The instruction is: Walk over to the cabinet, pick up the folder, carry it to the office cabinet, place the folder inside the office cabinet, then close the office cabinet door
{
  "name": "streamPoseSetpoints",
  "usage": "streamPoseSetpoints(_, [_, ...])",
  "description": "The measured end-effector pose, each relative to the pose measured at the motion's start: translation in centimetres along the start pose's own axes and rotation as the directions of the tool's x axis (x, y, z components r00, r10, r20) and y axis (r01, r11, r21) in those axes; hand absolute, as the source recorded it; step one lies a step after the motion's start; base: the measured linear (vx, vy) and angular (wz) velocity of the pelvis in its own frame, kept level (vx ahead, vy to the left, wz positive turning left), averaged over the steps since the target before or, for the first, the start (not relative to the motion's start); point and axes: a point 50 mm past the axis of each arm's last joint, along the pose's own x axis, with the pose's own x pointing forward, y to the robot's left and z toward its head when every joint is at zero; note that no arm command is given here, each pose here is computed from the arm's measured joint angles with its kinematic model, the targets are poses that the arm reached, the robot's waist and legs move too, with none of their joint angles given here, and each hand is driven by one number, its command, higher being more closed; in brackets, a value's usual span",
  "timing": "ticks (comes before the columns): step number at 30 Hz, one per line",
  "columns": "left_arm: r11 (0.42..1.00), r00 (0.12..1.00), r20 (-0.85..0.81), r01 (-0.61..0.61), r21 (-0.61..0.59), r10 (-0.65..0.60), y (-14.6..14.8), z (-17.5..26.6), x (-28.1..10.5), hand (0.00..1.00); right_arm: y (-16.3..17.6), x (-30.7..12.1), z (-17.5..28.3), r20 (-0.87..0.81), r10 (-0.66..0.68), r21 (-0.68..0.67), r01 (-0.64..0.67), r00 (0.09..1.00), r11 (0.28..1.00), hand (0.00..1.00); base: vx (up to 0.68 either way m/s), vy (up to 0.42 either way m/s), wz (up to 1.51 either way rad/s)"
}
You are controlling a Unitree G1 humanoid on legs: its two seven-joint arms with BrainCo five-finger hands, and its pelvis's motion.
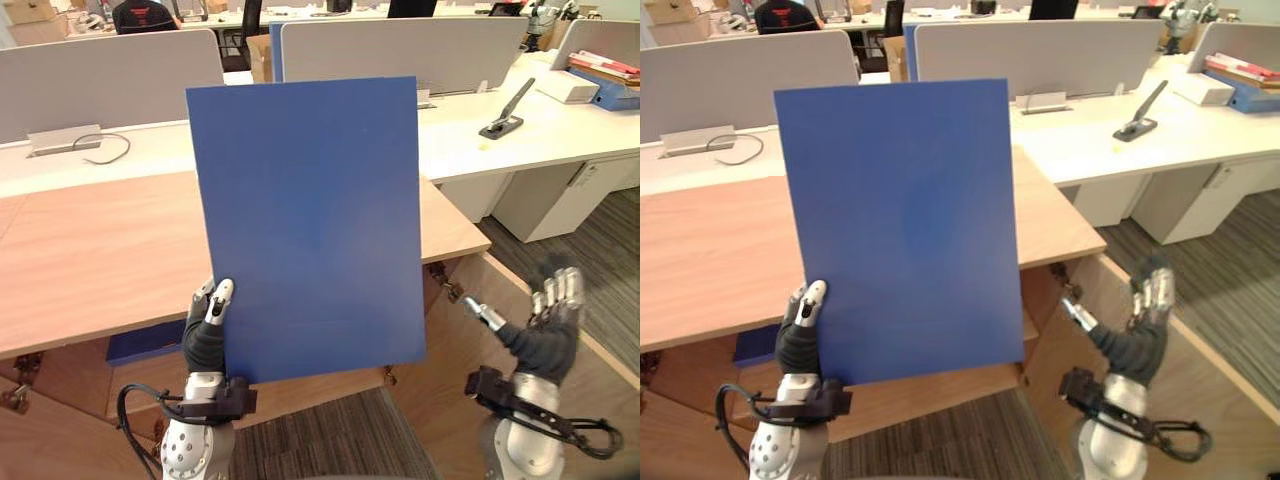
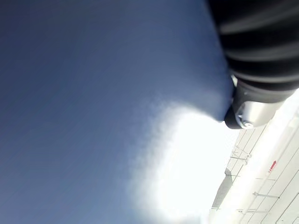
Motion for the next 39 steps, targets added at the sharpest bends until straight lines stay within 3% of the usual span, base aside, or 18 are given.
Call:
streamPoseSetpoints(4, [0.999, 1.0, 0.026, 0.013, 0.042, -0.014, -0.1, 0.5, 0.1, 1.0, 0.3, 0.2, 0.8, 0.043, 0.056, 0.0, -0.056, 0.998, 0.998, 0.0, 0.0, 0.0, -0.01])
streamPoseSetpoints(11, [0.986, 0.997, 0.029, 0.062, 0.152, -0.067, -0.2, 0.6, 0.4, 1.0, 2.1, 2.2, 1.7, 0.179, 0.278, 0.224, -0.314, 0.944, 0.923, 0.0, -0.01, 0.008, 0.02])
streamPoseSetpoints(13, [0.977, 0.993, 0.032, 0.105, 0.186, -0.113, -0.1, 0.8, 0.7, 1.0, 3.1, 3.1, 0.7, 0.186, 0.429, 0.294, -0.466, 0.884, 0.834, 0.0, -0.02, 0.019, 0.12])
streamPoseSetpoints(16, [0.966, 0.988, 0.021, 0.145, 0.212, -0.152, 0.1, 0.6, 1.0, 1.0, 4.3, 3.7, -0.8, 0.161, 0.562, 0.351, -0.58, 0.811, 0.735, 0.0, 0.0, 0.01, 0.16])
streamPoseSetpoints(19, [0.968, 0.99, 0.013, 0.134, 0.21, -0.14, 0.5, 0.4, 1.1, 1.0, 5.4, 4.4, -1.4, 0.165, 0.606, 0.454, -0.605, 0.778, 0.654, 0.0, -0.01, 0.001, 0.09])
streamPoseSetpoints(27, [0.979, 0.993, 0.041, 0.101, 0.179, -0.11, 0.7, 0.8, 1.5, 1.0, 8.1, 6.4, -1.6, 0.188, 0.664, 0.517, -0.648, 0.724, 0.56, 0.0, -0.03, 0.008, 0.09])
streamPoseSetpoints(39, [0.98, 0.994, 0.016, 0.107, 0.168, -0.111, 0.3, 0.5, 1.4, 1.0, 11.8, 6.8, -4.6, 0.047, 0.724, 0.586, -0.606, 0.688, 0.537, 0.0, -0.05, 0.004, 0.12])
